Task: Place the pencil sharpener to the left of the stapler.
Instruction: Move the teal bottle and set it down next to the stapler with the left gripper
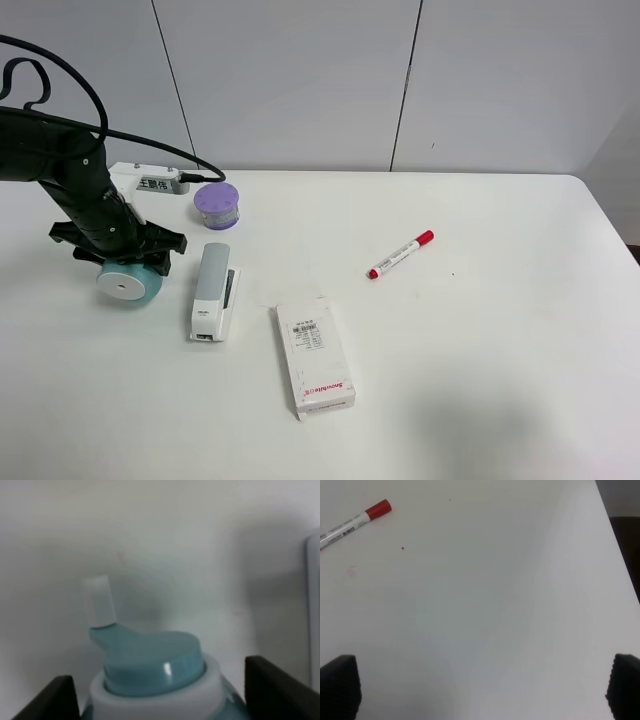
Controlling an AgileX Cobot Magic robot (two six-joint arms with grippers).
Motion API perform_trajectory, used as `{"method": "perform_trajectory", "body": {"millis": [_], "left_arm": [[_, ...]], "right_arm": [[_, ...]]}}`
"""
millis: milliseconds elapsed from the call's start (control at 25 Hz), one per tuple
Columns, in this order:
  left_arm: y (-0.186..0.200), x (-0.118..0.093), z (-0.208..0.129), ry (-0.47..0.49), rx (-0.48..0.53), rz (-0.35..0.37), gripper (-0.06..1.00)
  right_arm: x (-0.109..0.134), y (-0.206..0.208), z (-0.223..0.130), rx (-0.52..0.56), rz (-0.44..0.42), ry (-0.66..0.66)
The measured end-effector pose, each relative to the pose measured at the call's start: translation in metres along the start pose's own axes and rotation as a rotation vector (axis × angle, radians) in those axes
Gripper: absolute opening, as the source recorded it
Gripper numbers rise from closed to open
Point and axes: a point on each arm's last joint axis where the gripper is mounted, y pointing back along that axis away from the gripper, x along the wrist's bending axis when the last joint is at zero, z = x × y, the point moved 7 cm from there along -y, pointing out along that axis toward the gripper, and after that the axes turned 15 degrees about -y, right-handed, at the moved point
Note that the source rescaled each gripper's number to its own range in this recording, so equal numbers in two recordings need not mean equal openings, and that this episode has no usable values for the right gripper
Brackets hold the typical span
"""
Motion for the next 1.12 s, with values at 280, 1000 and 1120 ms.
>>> {"method": "perform_trajectory", "body": {"millis": [280, 1000, 1120], "left_arm": [[-0.018, -0.002, -0.004, -0.001, 0.027, -0.007, 0.00], [-0.029, -0.007, -0.005, 0.042, 0.034, -0.034, 0.00], [-0.030, -0.008, -0.005, 0.045, 0.038, -0.036, 0.00]], "right_arm": [[0.000, 0.000, 0.000, 0.000, 0.000, 0.000], [0.000, 0.000, 0.000, 0.000, 0.000, 0.000], [0.000, 0.000, 0.000, 0.000, 0.000, 0.000]]}}
